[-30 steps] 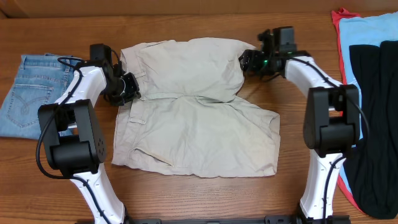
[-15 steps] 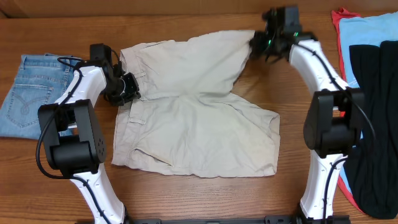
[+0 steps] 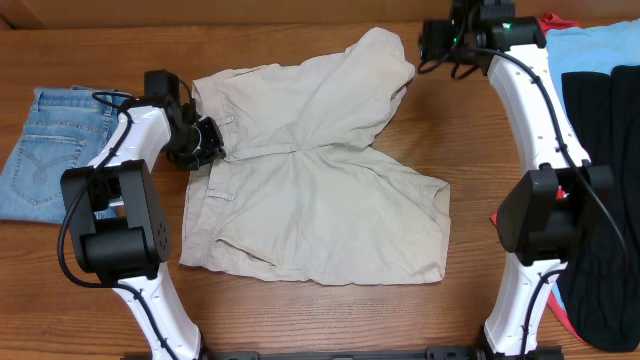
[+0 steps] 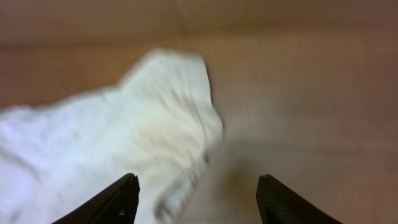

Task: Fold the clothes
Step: 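Hold the waistband with the left gripper and pull the right corner outward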

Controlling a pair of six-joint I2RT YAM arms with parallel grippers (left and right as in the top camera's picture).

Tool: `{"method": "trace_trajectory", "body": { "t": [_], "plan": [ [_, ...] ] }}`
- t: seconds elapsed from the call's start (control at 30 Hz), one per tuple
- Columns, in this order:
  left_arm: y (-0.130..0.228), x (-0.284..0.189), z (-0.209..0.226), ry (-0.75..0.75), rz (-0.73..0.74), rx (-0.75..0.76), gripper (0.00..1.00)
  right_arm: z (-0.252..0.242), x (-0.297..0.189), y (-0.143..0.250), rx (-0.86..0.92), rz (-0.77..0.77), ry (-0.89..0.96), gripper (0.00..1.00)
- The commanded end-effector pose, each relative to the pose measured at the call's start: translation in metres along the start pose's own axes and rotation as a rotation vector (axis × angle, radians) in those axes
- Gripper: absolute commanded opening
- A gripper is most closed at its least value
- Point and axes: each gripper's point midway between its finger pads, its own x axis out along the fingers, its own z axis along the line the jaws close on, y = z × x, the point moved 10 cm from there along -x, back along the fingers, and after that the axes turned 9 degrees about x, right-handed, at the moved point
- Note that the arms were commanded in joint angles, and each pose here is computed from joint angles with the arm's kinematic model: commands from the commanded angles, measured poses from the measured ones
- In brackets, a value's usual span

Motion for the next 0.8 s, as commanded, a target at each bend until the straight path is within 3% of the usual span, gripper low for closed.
{"method": "trace_trajectory", "body": {
  "t": [0.0,0.3,0.77],
  "plan": [
    [0.001,-0.001,0.009,-0.08,-0.003,-0.011,0.04,-0.008,0.015,0.012,0.008,0.08,0.043,0.65],
    [0.001,-0.001,0.009,-0.081,0.002,-0.013,0.04,-0.016,0.088,0.054,0.025,0.278,0.021,0.63],
    [0.002,-0.001,0.009,-0.081,0.005,-0.014,0.04,-0.001,0.141,0.07,0.017,0.252,-0.029,0.6]
  ]
}}
